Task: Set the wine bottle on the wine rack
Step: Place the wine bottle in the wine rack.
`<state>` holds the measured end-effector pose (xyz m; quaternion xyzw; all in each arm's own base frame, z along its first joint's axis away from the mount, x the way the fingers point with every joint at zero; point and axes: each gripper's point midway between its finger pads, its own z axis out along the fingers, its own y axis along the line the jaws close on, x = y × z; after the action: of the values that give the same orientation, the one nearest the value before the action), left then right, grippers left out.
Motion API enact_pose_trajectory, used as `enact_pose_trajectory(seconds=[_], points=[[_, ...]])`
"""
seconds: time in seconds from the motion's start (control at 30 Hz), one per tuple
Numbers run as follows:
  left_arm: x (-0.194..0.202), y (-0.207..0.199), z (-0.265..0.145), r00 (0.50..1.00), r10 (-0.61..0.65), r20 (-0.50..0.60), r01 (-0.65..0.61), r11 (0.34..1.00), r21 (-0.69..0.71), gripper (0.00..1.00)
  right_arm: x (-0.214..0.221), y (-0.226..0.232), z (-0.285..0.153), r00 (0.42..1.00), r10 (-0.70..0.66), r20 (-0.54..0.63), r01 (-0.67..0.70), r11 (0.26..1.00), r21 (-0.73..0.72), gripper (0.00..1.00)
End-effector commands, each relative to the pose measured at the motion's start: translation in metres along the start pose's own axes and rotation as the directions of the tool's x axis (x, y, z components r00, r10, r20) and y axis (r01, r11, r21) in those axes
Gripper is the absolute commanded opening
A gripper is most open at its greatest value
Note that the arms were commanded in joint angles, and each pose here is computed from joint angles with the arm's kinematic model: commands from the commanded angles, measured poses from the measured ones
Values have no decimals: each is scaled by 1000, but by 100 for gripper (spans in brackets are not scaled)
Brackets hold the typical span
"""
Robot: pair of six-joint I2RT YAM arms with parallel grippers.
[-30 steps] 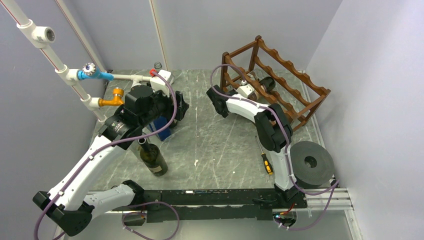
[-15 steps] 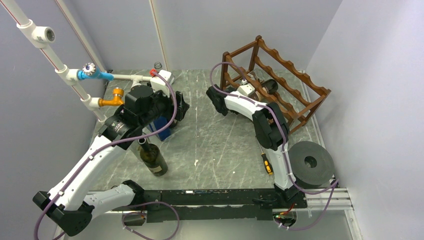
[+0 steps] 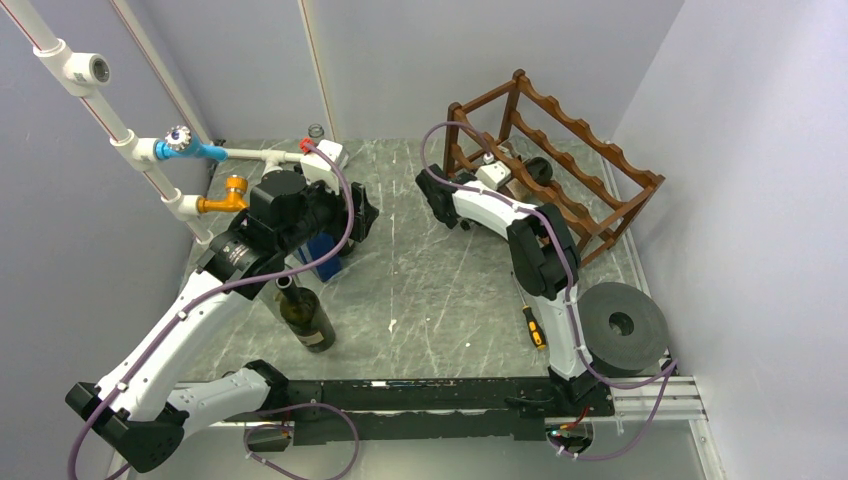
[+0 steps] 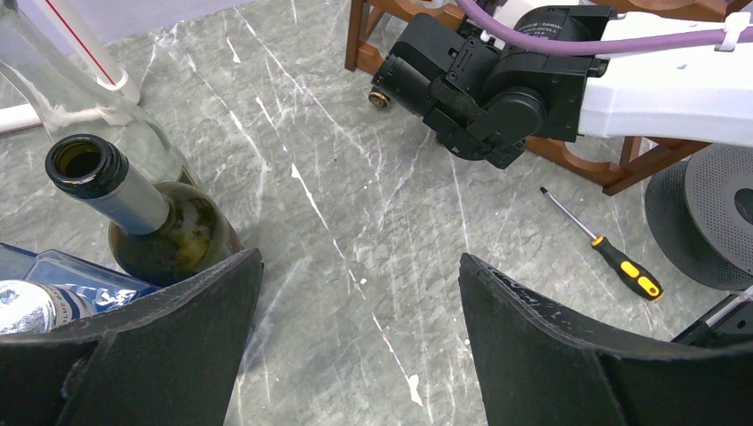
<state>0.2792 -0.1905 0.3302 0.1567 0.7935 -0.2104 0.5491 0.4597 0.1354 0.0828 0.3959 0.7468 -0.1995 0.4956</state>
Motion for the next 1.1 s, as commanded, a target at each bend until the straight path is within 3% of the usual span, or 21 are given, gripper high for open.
enact_pose_trajectory(seconds=[0.0, 0.07, 0.23, 0.73, 0.93, 1.07], points=[[-12, -3, 0, 999, -10, 39, 10, 1000, 13, 87, -42, 5, 4, 993, 55, 104, -55, 998, -4, 58], [-12, -3, 0, 999, -12, 40, 11, 1000, 12, 87, -41, 4, 4, 994, 50, 100, -50, 999, -7, 67], [-12, -4, 0, 999, -12, 40, 12, 1000, 16, 87, -33, 5, -4, 996, 40, 86, -38, 999, -28, 74], [-14, -2, -3, 999, -10, 50, 9, 1000, 8, 87, 14, 22, -54, 993, -107, -54, 90, 964, -249, 79], [-18, 1, -7, 998, -1, 65, 2, 1000, -6, 89, 29, 26, -87, 969, -208, -135, 126, 882, -455, 81], [-21, 5, -10, 996, 10, 86, -7, 1000, -27, 91, 36, 33, -117, 942, -303, -146, 145, 759, -635, 82]])
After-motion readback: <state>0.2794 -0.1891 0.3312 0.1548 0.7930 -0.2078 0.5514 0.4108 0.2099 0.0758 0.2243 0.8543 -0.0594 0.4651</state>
